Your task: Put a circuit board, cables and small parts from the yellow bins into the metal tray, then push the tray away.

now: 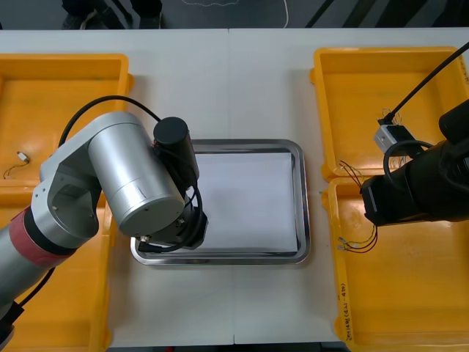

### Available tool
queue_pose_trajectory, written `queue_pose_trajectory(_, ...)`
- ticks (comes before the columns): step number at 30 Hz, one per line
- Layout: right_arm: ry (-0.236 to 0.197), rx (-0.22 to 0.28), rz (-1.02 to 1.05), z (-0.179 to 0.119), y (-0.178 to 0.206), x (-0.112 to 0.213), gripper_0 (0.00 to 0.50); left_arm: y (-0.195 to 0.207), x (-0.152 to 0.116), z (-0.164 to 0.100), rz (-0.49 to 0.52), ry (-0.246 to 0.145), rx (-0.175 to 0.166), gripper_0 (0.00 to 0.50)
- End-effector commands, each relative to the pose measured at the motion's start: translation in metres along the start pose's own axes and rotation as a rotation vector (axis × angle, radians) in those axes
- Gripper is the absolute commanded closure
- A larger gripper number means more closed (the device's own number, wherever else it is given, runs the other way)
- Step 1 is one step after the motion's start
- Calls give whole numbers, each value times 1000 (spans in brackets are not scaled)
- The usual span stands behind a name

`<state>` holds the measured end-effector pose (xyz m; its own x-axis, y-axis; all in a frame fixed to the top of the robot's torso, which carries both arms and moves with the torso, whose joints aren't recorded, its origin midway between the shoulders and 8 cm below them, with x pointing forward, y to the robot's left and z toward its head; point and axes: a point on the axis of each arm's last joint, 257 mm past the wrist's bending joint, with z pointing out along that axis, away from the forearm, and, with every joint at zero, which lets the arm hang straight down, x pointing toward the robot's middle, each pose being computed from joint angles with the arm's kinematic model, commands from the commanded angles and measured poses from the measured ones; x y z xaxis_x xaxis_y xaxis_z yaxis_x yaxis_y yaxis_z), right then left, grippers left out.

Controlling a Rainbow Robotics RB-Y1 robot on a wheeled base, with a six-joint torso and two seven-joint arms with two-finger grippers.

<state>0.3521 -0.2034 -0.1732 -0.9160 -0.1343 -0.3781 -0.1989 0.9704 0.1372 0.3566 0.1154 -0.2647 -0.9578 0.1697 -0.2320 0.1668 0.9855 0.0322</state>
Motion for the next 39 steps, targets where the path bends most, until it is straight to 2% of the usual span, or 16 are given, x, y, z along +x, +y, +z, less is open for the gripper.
queue_pose_trajectory(1,-27,26,-64,-8,1,-6,500,-15,-6,-4,129,-25,-11,500)
queue_pose_trajectory(10,-27,26,-64,-8,1,-6,500,-17,-1,11,132,19,-18,500)
queue_pose_trajectory(21,-27,26,-64,-8,1,-6,500,-14,3,21,146,20,-34,500)
queue_pose_trajectory(28,-27,26,-64,-8,1,-6,500,-11,6,31,149,50,-48,499)
queue_pose_trajectory(35,-27,26,-64,-8,1,-6,500,-14,10,32,157,60,-39,499)
queue_pose_trajectory(39,-27,26,-64,-8,1,-6,500,-15,11,33,158,61,-39,477)
